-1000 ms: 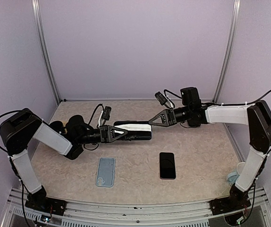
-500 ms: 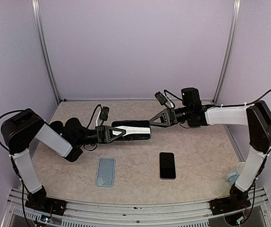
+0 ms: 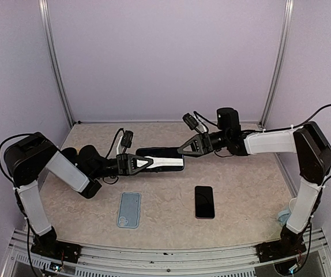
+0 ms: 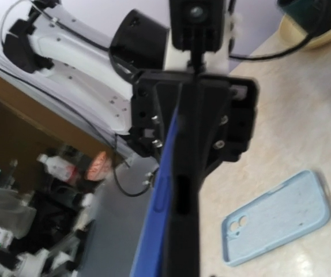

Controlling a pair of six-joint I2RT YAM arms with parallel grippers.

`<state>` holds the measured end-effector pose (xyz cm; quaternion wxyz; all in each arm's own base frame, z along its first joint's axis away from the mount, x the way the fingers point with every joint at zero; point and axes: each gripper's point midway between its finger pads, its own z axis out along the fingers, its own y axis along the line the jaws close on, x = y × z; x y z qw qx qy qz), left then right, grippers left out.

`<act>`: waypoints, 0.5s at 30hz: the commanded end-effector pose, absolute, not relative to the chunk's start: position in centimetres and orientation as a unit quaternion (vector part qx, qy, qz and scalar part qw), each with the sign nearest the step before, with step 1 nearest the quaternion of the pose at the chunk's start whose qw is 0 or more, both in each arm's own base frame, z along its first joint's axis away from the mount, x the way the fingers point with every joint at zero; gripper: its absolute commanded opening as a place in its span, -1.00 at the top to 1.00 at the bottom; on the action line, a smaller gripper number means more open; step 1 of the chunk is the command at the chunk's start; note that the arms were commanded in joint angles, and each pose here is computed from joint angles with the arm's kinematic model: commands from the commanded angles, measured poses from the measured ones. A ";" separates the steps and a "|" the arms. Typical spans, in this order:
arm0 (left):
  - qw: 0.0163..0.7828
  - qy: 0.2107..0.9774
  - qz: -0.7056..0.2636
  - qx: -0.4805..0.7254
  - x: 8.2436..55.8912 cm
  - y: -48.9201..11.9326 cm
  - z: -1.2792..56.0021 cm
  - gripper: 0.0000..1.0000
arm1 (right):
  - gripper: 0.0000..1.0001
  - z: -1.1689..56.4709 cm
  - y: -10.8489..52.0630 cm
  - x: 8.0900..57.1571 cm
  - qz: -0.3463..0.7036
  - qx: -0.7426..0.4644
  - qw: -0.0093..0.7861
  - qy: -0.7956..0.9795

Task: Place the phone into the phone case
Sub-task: Press the top right corner of the phone case.

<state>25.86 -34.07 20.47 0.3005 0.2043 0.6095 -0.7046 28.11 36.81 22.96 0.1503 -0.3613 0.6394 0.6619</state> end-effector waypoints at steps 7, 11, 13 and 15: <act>0.328 0.598 -0.698 0.218 26.4 -34.2 21.6 0.83 | 1.00 23.9 37.7 27.7 0.674 -0.376 0.135 0.621; 0.329 0.603 -0.694 0.215 26.7 -34.2 21.6 0.70 | 1.00 23.4 38.0 29.0 0.645 -0.365 0.158 0.652; 0.330 0.607 -0.691 0.212 26.9 -34.2 21.4 0.72 | 1.00 22.9 38.1 30.0 0.616 -0.362 0.180 0.676; 0.332 0.611 -0.687 0.211 27.0 -34.2 21.3 0.87 | 1.00 22.9 38.1 30.4 0.604 -0.362 0.191 0.684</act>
